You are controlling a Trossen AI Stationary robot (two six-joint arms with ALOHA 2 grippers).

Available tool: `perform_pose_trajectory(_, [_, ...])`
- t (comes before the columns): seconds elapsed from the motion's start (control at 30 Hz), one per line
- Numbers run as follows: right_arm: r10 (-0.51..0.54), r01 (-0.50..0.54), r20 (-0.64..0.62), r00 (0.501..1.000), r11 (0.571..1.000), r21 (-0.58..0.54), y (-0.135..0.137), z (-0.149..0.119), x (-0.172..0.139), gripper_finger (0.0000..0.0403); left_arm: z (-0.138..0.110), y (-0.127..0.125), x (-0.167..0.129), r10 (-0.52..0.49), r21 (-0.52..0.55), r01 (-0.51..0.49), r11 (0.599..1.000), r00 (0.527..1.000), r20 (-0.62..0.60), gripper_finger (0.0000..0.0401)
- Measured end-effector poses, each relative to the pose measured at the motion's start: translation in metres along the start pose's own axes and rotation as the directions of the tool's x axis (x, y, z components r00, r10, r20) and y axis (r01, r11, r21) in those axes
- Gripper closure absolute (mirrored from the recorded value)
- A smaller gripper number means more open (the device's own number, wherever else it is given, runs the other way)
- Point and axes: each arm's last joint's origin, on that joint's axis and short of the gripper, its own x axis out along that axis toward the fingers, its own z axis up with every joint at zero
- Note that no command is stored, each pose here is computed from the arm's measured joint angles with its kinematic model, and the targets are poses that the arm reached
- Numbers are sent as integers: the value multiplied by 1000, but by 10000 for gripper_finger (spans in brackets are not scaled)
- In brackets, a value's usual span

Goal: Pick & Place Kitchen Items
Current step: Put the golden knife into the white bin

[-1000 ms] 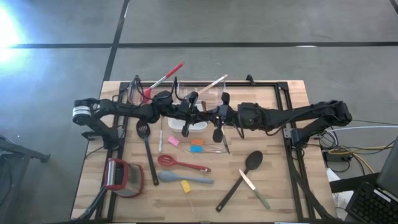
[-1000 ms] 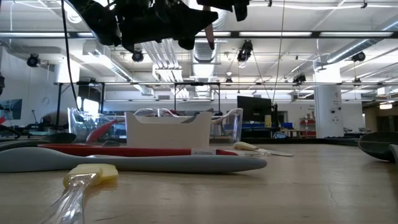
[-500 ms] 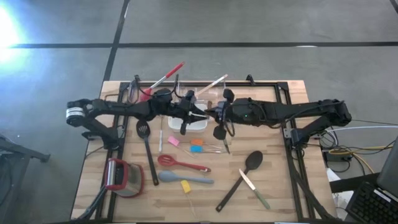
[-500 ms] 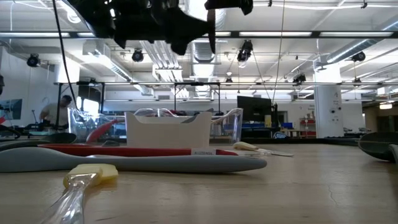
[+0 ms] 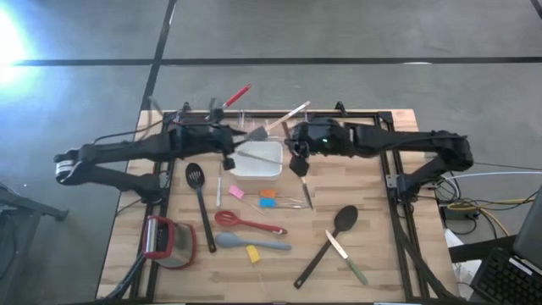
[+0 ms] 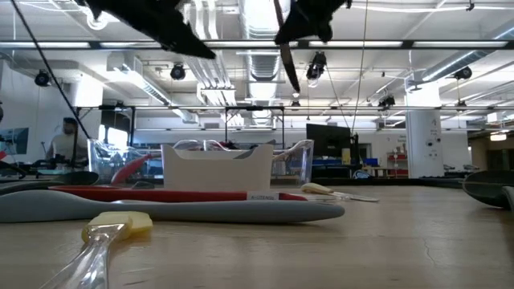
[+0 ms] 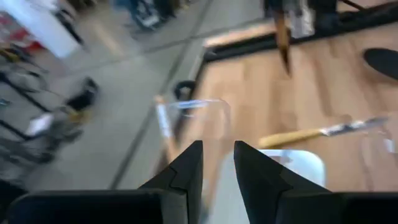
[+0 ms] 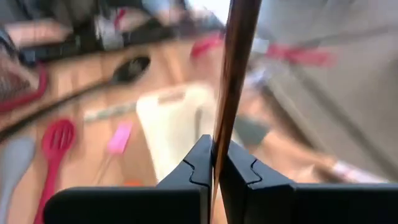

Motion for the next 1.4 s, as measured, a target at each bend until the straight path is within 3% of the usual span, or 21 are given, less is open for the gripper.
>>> perform_pose_trajectory(0.17, [48,-36,-212,976,998,58,-12,-1,38,395,13,13,-39,104,-13,-103,995,989,109,303])
perform_pose_trajectory(0.27, [40,-29,-327,944,999,37,-14,7,59,395,17,18,-57,128,-29,-125,992,978,164,303])
perform_pose_trajectory(0.57, [29,-71,-566,824,996,-53,-2,25,115,395,19,23,-71,182,-5,-184,983,965,190,302])
perform_pose_trajectory(0.8, [58,-120,-614,787,991,-61,6,29,152,395,18,24,-72,235,31,-243,969,958,167,303])
perform_pose_trajectory(1.07, [98,-145,-675,732,989,-14,2,7,173,395,25,34,-92,372,47,-387,921,908,191,307])
perform_pose_trajectory(1.4, [102,-134,-638,763,991,-1,-6,8,181,395,31,37,-95,384,11,-396,918,898,216,305])
